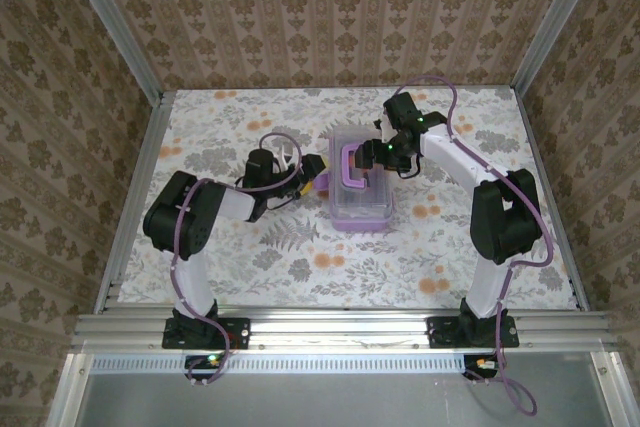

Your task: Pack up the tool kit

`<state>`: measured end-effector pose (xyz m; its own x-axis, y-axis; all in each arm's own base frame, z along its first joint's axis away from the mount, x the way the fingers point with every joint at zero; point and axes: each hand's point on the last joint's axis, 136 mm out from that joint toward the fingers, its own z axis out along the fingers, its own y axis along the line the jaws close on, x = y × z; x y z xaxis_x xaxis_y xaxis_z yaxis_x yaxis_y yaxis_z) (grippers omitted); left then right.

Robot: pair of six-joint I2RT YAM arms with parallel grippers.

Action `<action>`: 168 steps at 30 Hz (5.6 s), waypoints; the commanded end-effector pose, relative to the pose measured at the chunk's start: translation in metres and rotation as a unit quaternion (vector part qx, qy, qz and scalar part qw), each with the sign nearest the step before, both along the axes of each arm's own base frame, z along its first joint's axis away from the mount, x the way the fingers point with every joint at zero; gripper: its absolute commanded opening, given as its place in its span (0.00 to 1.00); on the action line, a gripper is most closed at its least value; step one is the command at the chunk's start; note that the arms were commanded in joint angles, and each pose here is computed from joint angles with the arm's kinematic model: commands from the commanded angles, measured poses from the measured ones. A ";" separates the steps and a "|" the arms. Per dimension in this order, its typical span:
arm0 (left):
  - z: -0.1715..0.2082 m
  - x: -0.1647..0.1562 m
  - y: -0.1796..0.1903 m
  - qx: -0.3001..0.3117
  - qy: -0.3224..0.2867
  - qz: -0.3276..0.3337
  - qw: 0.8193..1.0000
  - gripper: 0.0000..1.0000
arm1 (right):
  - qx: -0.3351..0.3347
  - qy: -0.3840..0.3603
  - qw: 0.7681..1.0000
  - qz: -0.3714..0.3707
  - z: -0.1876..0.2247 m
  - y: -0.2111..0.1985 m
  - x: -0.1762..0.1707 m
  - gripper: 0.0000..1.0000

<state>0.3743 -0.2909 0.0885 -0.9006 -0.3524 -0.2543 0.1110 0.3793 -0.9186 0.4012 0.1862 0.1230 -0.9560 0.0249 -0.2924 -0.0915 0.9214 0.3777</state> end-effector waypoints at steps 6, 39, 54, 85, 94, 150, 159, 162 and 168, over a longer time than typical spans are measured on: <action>0.047 0.010 -0.009 -0.044 -0.049 -0.005 0.998 1.00 | -0.011 0.008 1.000 0.014 -0.010 0.006 0.000 1.00; 0.086 -0.001 -0.034 -0.088 -0.068 -0.027 0.993 1.00 | -0.009 0.009 1.000 0.017 -0.009 0.007 -0.001 1.00; 0.031 -0.023 -0.015 0.043 -0.034 -0.036 0.998 1.00 | -0.007 0.008 1.000 0.020 -0.009 0.008 -0.001 1.00; 0.081 -0.010 -0.026 -0.023 -0.074 -0.029 0.997 1.00 | -0.001 0.010 1.000 0.021 -0.009 0.010 0.000 1.00; 0.088 -0.011 -0.026 -0.029 -0.079 -0.030 0.996 1.00 | -0.001 0.012 1.000 0.022 -0.011 0.010 -0.002 1.00; -0.018 -0.009 0.001 0.064 0.027 -0.037 0.997 0.21 | 0.006 0.017 1.000 0.023 -0.013 0.011 -0.001 1.00; 0.010 -0.004 0.005 0.070 0.002 -0.038 0.997 0.07 | 0.007 0.018 1.000 0.025 -0.015 0.013 -0.001 1.00; 0.021 -0.006 0.008 0.084 -0.008 -0.044 0.995 0.06 | 0.008 0.018 1.000 0.024 -0.015 0.013 -0.001 1.00; 0.039 -0.003 0.015 0.141 -0.030 -0.049 0.988 0.05 | 0.008 0.019 0.999 0.025 -0.016 0.012 -0.001 1.00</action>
<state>0.3633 -0.2701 0.0793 -0.9406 -0.2282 -0.2512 0.0655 0.6043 -0.7941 0.4017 0.1866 0.1167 -0.9581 0.0061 -0.2863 -0.1014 0.9278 0.3591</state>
